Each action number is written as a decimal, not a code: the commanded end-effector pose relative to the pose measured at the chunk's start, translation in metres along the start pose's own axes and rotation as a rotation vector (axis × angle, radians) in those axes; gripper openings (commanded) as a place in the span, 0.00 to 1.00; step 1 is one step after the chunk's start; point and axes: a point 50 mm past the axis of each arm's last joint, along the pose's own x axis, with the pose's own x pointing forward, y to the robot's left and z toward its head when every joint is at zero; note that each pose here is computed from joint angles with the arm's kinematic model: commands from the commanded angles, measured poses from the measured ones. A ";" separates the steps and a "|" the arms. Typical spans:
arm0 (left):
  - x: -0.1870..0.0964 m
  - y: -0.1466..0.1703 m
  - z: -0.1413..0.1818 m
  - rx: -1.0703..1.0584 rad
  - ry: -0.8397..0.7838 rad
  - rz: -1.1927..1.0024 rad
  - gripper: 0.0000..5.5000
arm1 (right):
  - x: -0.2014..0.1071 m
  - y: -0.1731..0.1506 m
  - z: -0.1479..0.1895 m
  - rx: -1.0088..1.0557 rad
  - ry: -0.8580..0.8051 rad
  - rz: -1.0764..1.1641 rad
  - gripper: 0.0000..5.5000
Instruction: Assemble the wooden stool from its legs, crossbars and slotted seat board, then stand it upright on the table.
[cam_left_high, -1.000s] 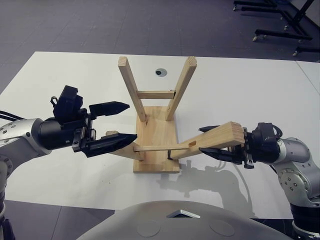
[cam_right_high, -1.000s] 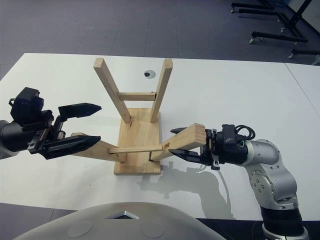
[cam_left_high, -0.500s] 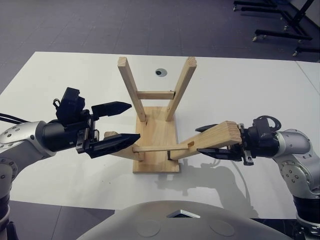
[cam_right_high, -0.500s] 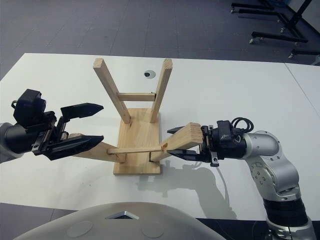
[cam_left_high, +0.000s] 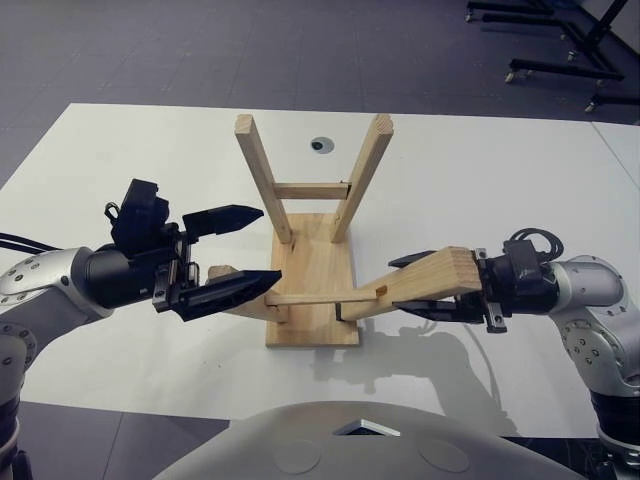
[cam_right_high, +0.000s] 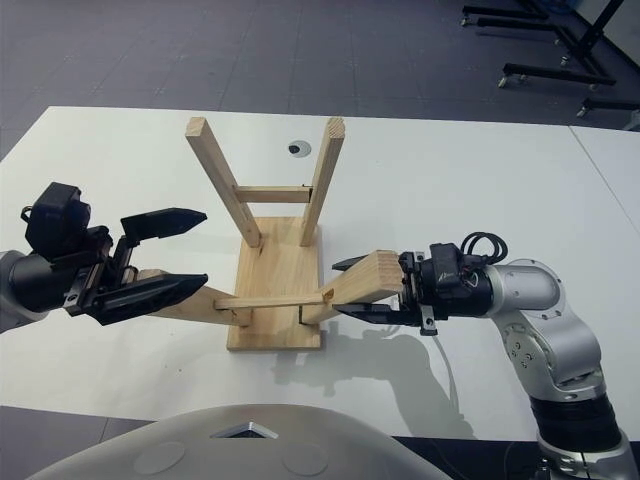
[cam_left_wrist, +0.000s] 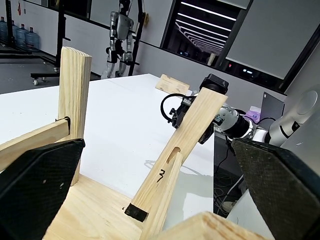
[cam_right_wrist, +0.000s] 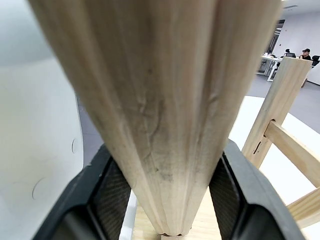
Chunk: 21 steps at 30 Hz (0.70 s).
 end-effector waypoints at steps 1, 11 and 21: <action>0.000 0.001 -0.004 -0.008 0.053 0.010 0.98 | 0.002 0.000 -0.005 0.000 0.042 0.014 0.37; 0.001 0.003 -0.003 -0.001 0.057 -0.001 0.98 | 0.007 0.003 -0.021 0.077 0.046 0.014 0.37; 0.004 0.002 -0.004 0.003 0.057 -0.003 0.98 | 0.012 -0.002 -0.017 0.051 0.048 0.033 0.37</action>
